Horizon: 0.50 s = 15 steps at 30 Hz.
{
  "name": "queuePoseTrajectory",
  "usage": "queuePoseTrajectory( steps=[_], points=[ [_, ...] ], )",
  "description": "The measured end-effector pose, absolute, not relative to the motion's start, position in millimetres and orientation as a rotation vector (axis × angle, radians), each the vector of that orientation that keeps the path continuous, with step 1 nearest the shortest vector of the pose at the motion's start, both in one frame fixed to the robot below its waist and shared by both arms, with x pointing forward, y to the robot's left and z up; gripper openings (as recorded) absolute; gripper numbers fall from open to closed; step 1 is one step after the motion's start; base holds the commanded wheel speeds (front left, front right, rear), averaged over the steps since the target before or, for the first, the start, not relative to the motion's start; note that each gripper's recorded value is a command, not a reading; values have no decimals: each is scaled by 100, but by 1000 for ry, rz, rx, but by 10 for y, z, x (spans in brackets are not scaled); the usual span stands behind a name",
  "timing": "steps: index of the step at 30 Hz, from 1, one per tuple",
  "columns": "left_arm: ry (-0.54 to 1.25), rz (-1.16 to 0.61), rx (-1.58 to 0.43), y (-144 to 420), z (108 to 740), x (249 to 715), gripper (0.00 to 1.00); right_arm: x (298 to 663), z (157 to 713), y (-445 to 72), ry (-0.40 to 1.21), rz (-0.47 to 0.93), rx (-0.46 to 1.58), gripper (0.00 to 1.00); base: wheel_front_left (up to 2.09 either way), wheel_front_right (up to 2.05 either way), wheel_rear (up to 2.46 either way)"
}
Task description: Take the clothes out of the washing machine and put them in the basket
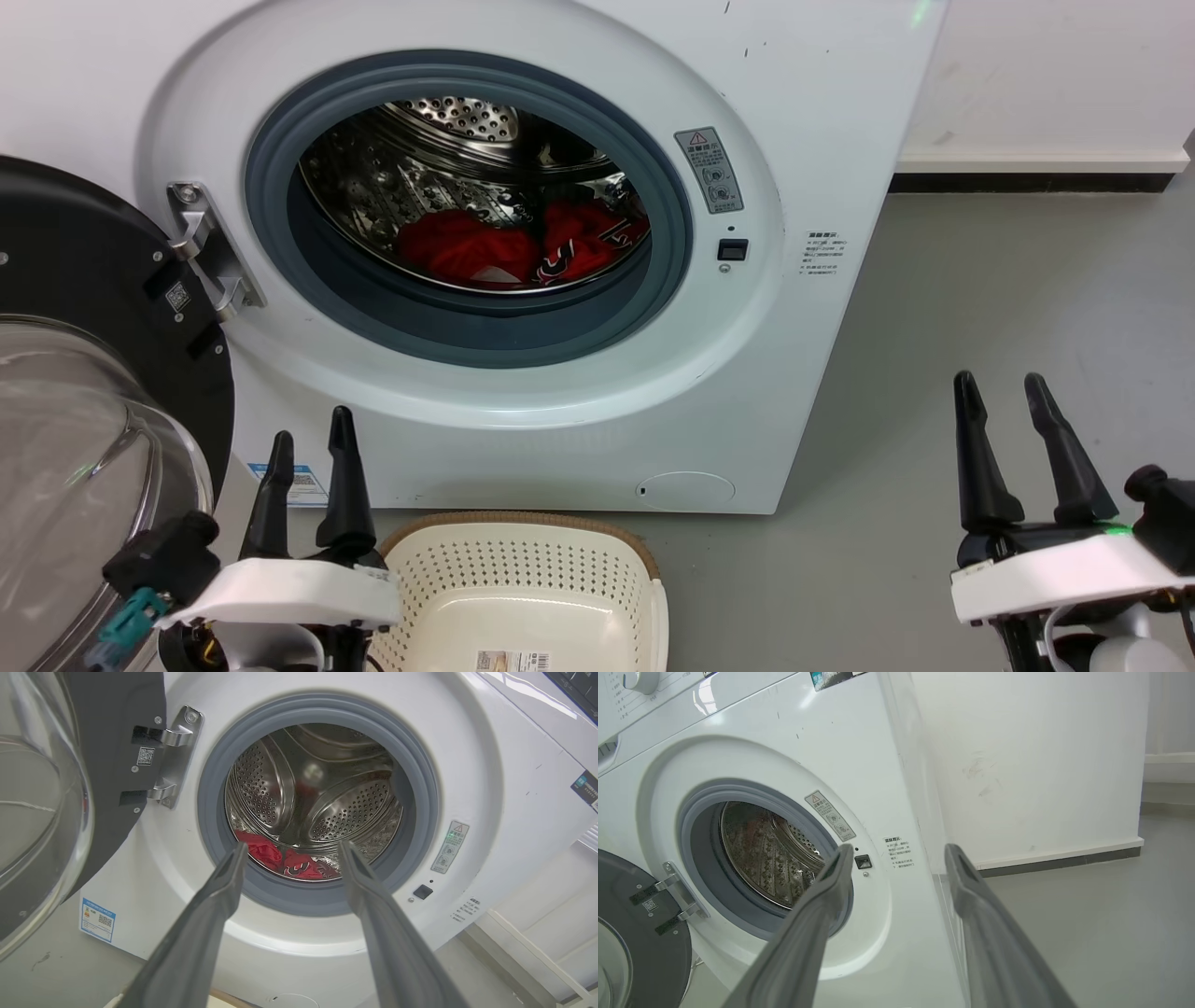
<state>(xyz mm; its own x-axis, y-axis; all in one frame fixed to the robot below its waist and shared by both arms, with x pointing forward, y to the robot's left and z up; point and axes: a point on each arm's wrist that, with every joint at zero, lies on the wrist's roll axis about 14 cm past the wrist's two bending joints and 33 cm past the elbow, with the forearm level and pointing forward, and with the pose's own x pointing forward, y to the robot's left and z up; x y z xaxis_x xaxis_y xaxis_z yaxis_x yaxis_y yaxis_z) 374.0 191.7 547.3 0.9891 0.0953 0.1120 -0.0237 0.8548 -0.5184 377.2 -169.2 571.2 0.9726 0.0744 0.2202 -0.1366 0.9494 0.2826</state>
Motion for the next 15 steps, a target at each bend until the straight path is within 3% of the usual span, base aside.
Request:
queuePoseTrajectory(
  steps=[15],
  points=[
    [-139, 33, -293, 1709, 5494, 3713, 100, 3750, 5649, -1721, -209, 93, 102, 100, 0, 0, 0]
  ],
)
